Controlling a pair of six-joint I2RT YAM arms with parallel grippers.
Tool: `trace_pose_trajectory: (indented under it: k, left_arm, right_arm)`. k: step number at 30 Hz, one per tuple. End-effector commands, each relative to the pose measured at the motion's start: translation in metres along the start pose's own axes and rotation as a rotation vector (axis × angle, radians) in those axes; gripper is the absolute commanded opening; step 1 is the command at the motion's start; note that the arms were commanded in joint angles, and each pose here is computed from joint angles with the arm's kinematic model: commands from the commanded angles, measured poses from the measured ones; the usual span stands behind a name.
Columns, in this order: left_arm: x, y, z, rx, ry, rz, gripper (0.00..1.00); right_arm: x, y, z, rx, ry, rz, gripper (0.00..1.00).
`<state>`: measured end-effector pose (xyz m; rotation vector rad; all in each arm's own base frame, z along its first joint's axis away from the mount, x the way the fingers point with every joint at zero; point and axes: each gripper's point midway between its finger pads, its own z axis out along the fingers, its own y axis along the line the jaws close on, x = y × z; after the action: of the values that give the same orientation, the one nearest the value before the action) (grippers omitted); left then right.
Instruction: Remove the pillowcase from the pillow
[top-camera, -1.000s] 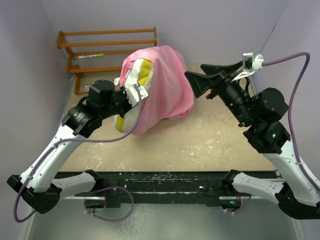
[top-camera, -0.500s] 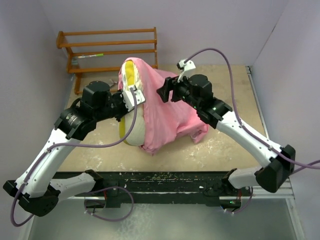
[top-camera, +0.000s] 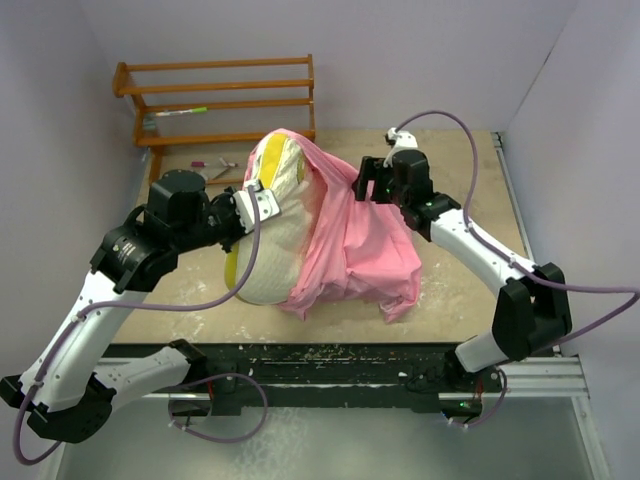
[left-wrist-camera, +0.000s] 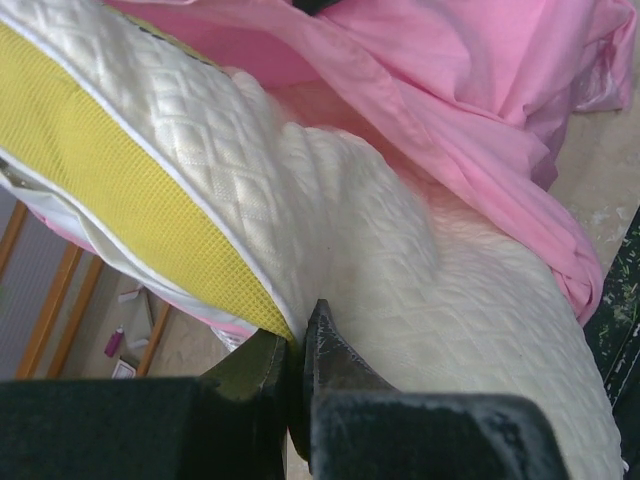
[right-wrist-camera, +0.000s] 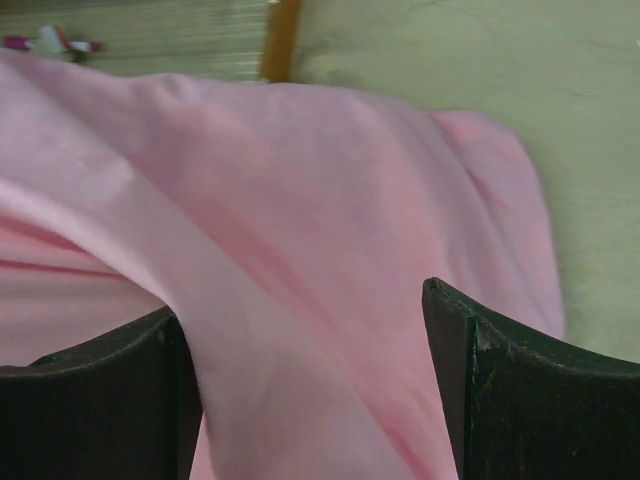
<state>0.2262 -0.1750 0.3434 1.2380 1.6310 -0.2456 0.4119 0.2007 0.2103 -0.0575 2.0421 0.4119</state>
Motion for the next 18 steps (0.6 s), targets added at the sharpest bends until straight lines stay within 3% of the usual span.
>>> trace_pose_trajectory:
  k: [1, 7, 9, 14, 18]
  left_arm:
    - [-0.031, 0.015, -0.018, -0.073, -0.125, 0.077, 0.0]
    - [-0.029, 0.017, -0.016, -0.082, -0.115, 0.075, 0.0]
    - [-0.027, 0.017, -0.014, -0.084, -0.107, 0.072, 0.0]
    - [-0.02, 0.018, -0.013, -0.095, -0.086, 0.075, 0.0]
    - [-0.018, 0.022, -0.012, -0.114, -0.076, 0.086, 0.0]
  right_arm:
    - [0.022, -0.051, 0.008, 0.146, 0.048, 0.03, 0.81]
    - [0.087, -0.068, 0.018, 0.132, 0.166, 0.096, 0.81]
    - [0.097, -0.063, 0.017, 0.052, 0.185, 0.148, 0.82]
    - [0.062, -0.053, -0.008, -0.157, 0.09, 0.216, 0.83]
    - [0.018, -0.105, -0.027, -0.051, -0.017, 0.287, 0.83]
